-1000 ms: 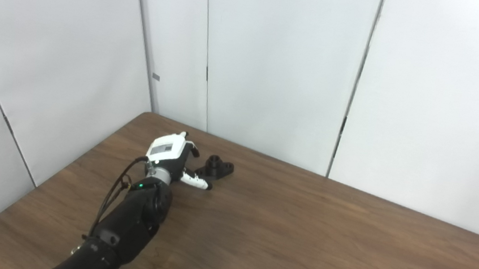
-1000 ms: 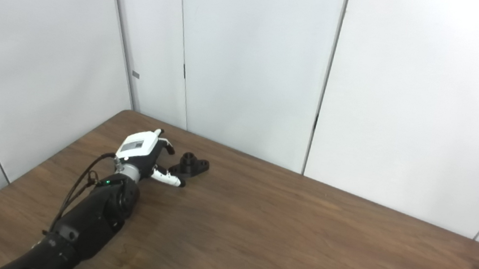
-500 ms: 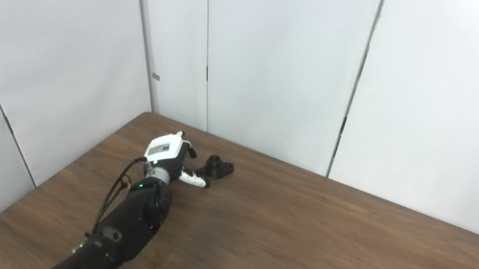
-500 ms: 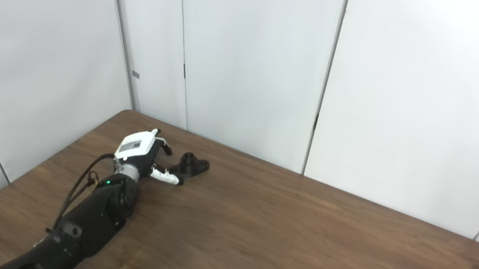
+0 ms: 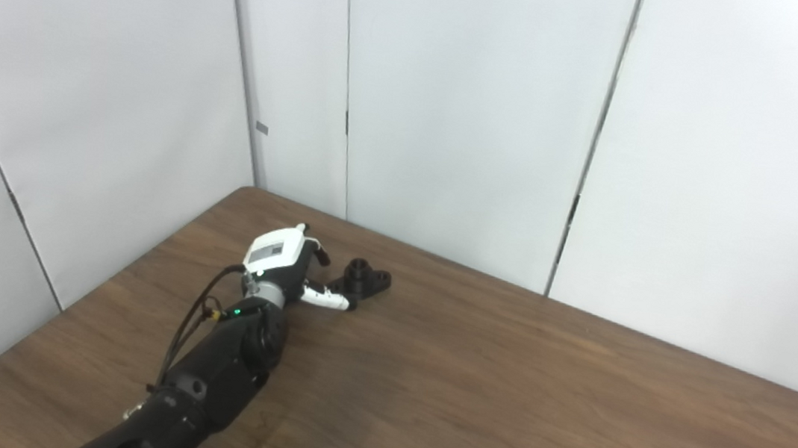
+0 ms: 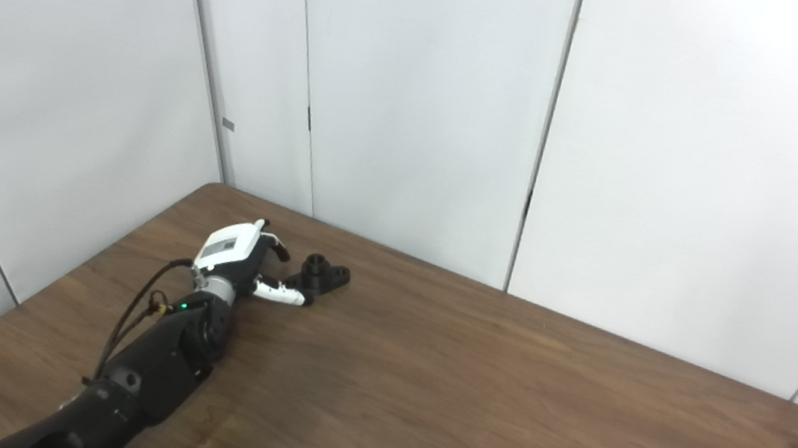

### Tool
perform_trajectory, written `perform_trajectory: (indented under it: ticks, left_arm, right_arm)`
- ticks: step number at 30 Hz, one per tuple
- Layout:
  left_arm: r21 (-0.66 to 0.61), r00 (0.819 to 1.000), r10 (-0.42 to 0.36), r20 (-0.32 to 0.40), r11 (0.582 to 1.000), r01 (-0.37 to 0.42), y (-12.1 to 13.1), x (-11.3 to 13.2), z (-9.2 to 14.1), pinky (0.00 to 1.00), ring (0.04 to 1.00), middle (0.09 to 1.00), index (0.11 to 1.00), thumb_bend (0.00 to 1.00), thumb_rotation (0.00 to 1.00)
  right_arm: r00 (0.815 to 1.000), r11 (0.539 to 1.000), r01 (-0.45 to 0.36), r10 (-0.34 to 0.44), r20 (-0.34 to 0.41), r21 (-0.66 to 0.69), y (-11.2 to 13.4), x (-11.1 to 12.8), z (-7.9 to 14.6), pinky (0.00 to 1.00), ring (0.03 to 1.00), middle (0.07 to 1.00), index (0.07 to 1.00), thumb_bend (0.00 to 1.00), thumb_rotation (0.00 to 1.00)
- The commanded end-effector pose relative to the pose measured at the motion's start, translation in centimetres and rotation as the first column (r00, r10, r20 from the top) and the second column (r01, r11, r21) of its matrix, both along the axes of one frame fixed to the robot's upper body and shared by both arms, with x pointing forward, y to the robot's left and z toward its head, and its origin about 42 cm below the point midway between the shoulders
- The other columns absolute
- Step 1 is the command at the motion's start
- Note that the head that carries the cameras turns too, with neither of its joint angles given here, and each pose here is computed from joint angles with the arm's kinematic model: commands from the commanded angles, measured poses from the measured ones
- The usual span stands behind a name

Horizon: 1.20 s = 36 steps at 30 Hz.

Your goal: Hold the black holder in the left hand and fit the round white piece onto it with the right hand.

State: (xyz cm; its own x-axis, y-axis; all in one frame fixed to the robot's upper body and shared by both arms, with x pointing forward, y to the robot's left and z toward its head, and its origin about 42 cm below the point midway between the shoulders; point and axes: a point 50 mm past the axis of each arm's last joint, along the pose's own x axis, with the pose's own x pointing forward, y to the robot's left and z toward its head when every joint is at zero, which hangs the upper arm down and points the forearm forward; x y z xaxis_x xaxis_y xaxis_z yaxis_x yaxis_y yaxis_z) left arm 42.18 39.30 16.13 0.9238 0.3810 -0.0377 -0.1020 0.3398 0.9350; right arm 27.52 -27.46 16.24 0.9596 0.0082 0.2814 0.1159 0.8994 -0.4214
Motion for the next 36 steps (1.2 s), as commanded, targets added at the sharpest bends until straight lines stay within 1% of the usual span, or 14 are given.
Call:
perform_trajectory:
  ticks: [1, 9, 12, 17, 19, 25, 28, 29, 31, 36]
  left_arm:
    - [0.026, 0.997, -0.037, 0.071, 0.999, 0.035, -1.1, 1.4, 1.9, 0.97, 1.000, 0.988, 0.669, 0.98, 0.36]
    - [0.031, 0.997, -0.070, 0.040, 0.997, 0.068, -2.4, 1.4, 0.6, 0.94, 1.000, 0.978, 0.667, 0.96, 0.37]
    - [0.026, 0.996, -0.078, 0.042, 0.997, 0.077, -2.8, 1.3, 0.3, 0.96, 1.000, 0.979, 0.660, 0.95, 0.35]
    - [0.015, 0.995, -0.087, 0.052, 0.996, 0.086, -3.2, 1.2, -0.4, 0.92, 1.000, 0.967, 0.640, 0.97, 0.33]
    - [0.015, 0.994, -0.090, 0.054, 0.996, 0.089, -3.2, 1.1, -0.6, 0.92, 1.000, 0.969, 0.636, 0.97, 0.32]
    - [0.031, 0.996, -0.091, 0.022, 0.995, 0.091, -2.7, 1.0, -0.8, 0.94, 1.000, 0.973, 0.649, 0.94, 0.34]
    - [0.020, 0.996, -0.085, 0.030, 0.996, 0.085, -2.4, 0.9, -0.7, 0.94, 1.000, 0.974, 0.651, 0.94, 0.33]
    - [0.015, 0.996, -0.083, 0.034, 0.996, 0.082, -2.4, 0.9, -0.7, 0.95, 1.000, 0.973, 0.645, 0.94, 0.31]
    - [0.026, 0.997, -0.077, 0.030, 0.997, 0.076, -2.1, 0.7, -0.7, 0.95, 1.000, 0.971, 0.644, 0.94, 0.31]
    - [0.061, 0.997, -0.073, 0.014, 0.996, 0.072, -1.3, 0.1, -0.5, 0.91, 1.000, 0.970, 0.647, 0.94, 0.34]
  right_arm:
    - [0.998, 1.000, -0.013, 0.014, 0.067, -0.014, 0.0, 0.2, 1.7, 0.41, 0.534, 0.655, 0.682, 0.55, 0.00]
    - [0.997, 1.000, -0.017, 0.018, 0.073, -0.014, 0.0, 0.1, 2.0, 0.40, 0.528, 0.649, 0.682, 0.54, 0.00]
    - [0.997, 1.000, -0.015, 0.016, 0.071, -0.014, 0.0, 0.0, 2.1, 0.40, 0.524, 0.648, 0.685, 0.54, 0.00]
    - [0.997, 1.000, -0.014, 0.015, 0.073, -0.018, 0.1, 0.0, 2.4, 0.41, 0.530, 0.651, 0.683, 0.54, 0.00]
    - [0.997, 1.000, -0.011, 0.013, 0.073, -0.020, 0.2, -0.1, 2.6, 0.41, 0.531, 0.651, 0.682, 0.54, 0.00]
    - [0.998, 1.000, -0.008, 0.009, 0.069, -0.016, 0.2, -0.1, 2.8, 0.41, 0.533, 0.649, 0.682, 0.54, 0.00]
    - [0.998, 1.000, -0.006, 0.007, 0.065, -0.020, 0.2, -0.1, 2.9, 0.40, 0.530, 0.648, 0.683, 0.54, 0.00]
    - [0.998, 1.000, -0.004, 0.005, 0.063, -0.021, 0.2, -0.1, 2.9, 0.40, 0.530, 0.650, 0.683, 0.54, 0.00]
    - [0.998, 1.000, -0.003, 0.004, 0.063, -0.025, 0.2, 0.0, 2.9, 0.40, 0.528, 0.651, 0.682, 0.55, 0.00]
    - [0.998, 1.000, -0.009, 0.010, 0.066, -0.020, 0.2, 0.0, 3.1, 0.40, 0.532, 0.652, 0.683, 0.54, 0.00]
